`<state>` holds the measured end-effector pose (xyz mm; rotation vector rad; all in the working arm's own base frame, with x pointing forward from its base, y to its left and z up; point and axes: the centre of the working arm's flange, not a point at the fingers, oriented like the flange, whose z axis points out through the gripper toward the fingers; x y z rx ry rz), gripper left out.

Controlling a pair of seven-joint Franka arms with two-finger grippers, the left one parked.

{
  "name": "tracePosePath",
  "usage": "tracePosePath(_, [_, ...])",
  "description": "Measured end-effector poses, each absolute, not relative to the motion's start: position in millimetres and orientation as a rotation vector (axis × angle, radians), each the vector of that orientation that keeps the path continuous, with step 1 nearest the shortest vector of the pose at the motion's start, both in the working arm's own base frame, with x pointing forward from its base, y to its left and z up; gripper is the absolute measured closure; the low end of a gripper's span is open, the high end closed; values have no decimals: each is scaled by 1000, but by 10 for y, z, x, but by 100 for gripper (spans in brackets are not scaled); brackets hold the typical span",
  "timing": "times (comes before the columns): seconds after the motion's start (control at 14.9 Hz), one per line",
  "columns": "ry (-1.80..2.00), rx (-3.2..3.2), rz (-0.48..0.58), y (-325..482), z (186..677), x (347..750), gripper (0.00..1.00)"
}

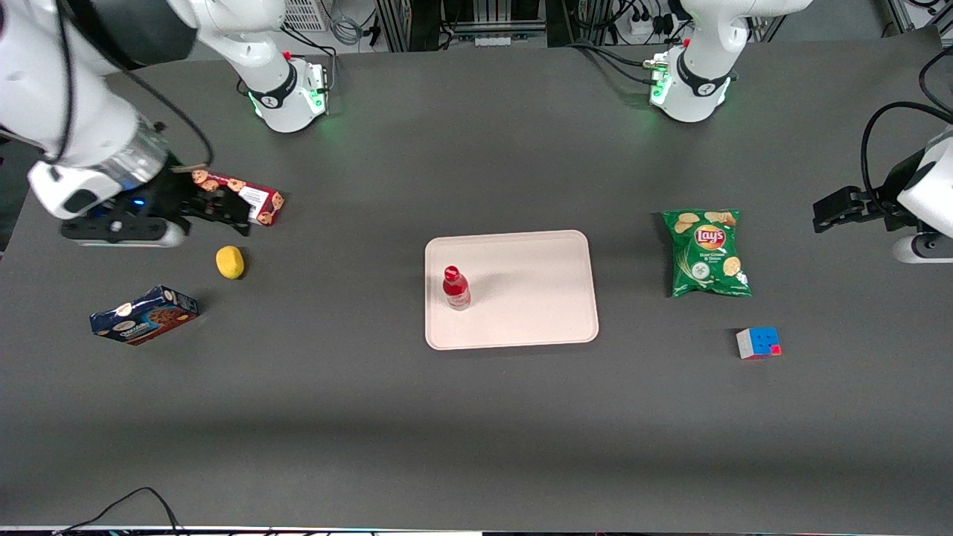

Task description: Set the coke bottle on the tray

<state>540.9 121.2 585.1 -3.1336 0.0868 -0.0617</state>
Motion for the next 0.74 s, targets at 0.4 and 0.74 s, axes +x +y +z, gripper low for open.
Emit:
tracePosePath(0.4, [57,-3118,-52,144,5801,5318,0])
tracePosePath(0.74, [66,-3117,-62,106,5817,5324,0])
